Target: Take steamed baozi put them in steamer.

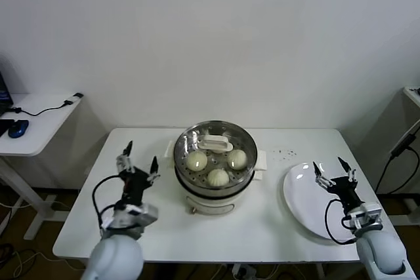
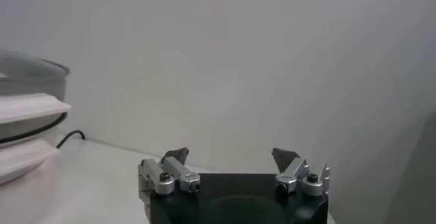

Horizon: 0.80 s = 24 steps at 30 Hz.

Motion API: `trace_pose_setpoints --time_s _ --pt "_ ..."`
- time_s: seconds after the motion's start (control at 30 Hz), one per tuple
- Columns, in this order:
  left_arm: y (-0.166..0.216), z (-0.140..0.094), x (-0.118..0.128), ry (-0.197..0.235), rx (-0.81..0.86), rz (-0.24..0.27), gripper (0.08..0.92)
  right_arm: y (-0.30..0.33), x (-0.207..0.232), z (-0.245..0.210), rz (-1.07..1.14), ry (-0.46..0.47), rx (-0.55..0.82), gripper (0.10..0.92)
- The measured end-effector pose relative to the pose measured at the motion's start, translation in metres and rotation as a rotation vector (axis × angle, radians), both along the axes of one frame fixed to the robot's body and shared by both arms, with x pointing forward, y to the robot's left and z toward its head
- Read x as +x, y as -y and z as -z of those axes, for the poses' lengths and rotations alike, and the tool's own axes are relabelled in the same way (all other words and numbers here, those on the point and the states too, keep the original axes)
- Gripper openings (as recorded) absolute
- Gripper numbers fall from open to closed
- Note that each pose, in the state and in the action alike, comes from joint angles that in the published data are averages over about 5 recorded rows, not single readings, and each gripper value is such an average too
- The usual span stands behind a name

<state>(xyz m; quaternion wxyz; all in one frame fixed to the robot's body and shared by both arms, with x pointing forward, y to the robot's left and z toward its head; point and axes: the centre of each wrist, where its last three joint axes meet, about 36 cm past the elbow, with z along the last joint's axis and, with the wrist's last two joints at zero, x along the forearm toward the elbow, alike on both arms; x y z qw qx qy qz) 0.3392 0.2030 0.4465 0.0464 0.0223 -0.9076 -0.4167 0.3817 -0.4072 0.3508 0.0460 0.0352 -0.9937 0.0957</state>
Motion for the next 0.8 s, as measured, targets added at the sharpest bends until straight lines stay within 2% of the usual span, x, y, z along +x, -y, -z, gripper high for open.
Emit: trace_pose_setpoints --time_s 0.13,0.37,0.57,0.8 --pt "-0.031 0.014 -0.009 0.008 -0.194 -0.004 0.823 -0.007 -0.005 0.000 0.005 -0.004 0.018 0.823" --pt "-0.067 0.046 -0.029 0.015 -0.468 -0.048 0.823 -0.015 -0.016 0.002 0.012 -0.012 0.047 0.823" --pt "-0.084 0.072 -0.046 0.016 -0.590 -0.085 0.823 -0.019 -0.026 0.003 0.009 -0.022 0.066 0.823" --pt "-0.092 0.085 -0.061 0.037 -0.663 -0.109 0.823 -0.022 -0.038 0.004 -0.002 -0.035 0.092 0.823"
